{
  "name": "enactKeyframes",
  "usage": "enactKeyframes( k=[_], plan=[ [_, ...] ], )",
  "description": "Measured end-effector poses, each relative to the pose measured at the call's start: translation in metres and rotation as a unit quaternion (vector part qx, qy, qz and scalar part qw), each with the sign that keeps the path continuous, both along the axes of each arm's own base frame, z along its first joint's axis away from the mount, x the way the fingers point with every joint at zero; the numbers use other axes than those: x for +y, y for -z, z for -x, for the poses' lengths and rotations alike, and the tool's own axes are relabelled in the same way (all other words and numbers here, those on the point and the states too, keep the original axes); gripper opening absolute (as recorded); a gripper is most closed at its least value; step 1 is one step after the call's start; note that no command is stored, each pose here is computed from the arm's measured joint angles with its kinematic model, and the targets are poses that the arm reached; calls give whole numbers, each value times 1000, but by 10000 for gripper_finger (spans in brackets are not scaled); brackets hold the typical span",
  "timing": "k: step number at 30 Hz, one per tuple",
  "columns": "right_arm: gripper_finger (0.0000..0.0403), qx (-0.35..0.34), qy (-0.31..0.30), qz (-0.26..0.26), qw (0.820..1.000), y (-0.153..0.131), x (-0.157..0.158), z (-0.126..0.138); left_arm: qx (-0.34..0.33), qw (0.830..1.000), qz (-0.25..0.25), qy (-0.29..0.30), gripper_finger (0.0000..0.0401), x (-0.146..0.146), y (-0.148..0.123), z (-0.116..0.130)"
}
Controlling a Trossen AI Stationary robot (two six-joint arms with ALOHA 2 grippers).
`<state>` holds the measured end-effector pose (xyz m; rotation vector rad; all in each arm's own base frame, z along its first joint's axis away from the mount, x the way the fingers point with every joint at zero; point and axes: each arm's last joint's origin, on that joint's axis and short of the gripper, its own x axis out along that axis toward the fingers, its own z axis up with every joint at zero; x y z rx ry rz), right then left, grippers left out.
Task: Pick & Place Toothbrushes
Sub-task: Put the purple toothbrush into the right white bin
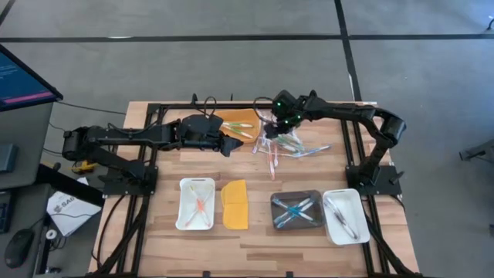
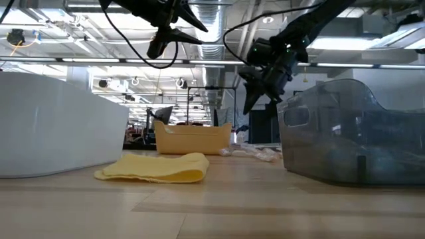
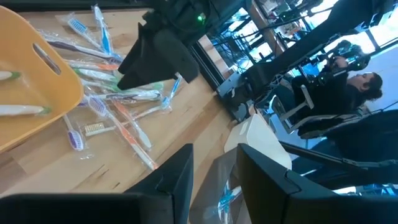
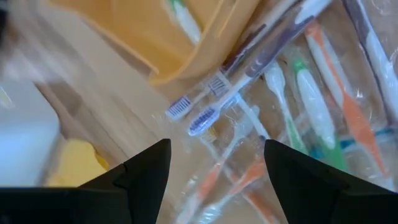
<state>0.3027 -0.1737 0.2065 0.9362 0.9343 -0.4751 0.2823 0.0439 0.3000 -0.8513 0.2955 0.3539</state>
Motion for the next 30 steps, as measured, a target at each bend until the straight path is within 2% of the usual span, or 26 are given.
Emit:
enactKeyframes(
  k=[3,7,12,21,30],
  plan=[
    [255,-5,39,-21,999,0,-1,-2,-1,1000,0,0,117,0,0,0],
    [255,16,82,-59,995,17,-6,-5,-2,1000,-1,0,117,0,0,0],
    [255,4,94,-87,992,31,-12,-12,-4,1000,-1,1,117,0,-1,0],
    [255,-40,139,-80,986,24,-22,-21,-8,1000,0,11,117,-3,-1,-1],
    [255,-20,152,-94,984,26,-22,-18,-10,1000,1,19,117,-6,-2,-2]
  ],
)
